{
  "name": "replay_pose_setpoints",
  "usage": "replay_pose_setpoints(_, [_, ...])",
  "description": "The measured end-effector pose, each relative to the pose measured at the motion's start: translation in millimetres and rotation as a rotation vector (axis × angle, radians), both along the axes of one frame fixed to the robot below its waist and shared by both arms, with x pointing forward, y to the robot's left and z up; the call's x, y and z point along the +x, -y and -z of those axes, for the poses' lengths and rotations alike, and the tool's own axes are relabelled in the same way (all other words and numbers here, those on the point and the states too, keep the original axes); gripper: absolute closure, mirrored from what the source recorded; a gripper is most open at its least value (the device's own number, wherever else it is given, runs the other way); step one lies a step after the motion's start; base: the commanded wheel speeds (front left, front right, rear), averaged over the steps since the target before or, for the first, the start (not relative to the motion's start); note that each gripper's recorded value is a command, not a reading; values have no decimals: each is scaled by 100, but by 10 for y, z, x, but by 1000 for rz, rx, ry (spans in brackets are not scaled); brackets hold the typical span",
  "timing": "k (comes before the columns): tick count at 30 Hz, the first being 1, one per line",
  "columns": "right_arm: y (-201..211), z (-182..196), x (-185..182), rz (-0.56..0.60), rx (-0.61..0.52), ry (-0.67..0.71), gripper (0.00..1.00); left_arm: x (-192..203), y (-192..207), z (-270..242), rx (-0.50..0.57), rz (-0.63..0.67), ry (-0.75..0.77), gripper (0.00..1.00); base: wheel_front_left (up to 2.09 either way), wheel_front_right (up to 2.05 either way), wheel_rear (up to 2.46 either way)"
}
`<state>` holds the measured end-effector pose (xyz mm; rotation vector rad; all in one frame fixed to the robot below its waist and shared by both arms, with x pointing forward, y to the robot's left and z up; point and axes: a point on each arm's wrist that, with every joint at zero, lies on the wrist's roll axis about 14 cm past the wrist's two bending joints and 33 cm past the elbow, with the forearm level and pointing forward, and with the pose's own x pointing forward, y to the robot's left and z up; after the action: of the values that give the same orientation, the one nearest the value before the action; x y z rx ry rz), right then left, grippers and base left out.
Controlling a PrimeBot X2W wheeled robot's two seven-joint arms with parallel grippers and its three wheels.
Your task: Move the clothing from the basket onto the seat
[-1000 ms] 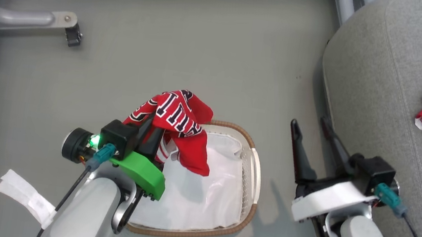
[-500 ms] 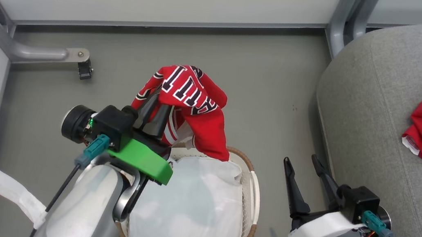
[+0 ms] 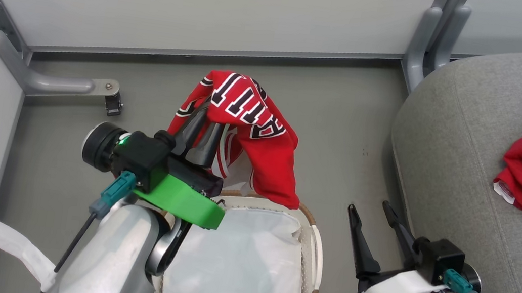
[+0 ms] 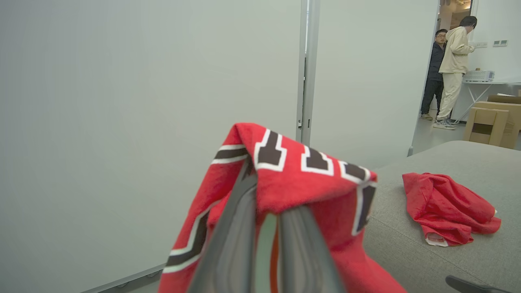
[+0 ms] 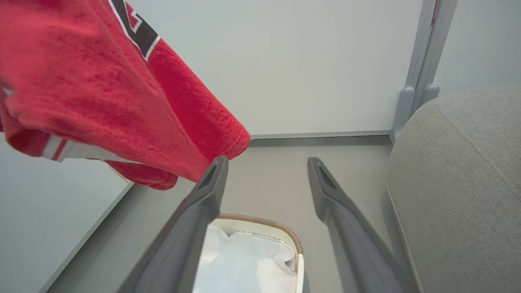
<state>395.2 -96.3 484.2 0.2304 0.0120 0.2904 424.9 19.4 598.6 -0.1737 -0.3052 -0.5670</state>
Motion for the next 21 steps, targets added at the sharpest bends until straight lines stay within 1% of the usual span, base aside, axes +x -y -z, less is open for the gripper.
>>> replay_pose_setpoints(3, [-152, -163, 14, -50, -21, 59, 0, -13, 19, -25, -8, 5, 6, 100, 0, 0, 0])
replay_pose_setpoints(6, [-317, -382, 36, -98, -7, 127, 0, -18, 21, -17, -13, 5, 3, 100, 0, 0, 0])
replay_pose_setpoints(10, [-604, -800, 45, -189, 42, 246, 0, -21, 21, 39, -13, 4, -13, 100, 0, 0, 0])
replay_pose_setpoints(13, [-823, -1026, 6, -271, 63, 311, 0, -23, 21, 64, -11, 5, -20, 100, 0, 0, 0])
replay_pose_setpoints(17, [-1018, -1099, 5, -347, 34, 344, 0, -37, 30, 92, -8, 8, -27, 100, 0, 0, 0])
replay_pose_setpoints(21, [-1165, -943, 84, -395, -44, 318, 0, -67, 58, 138, -11, 21, -44, 100, 0, 0, 0])
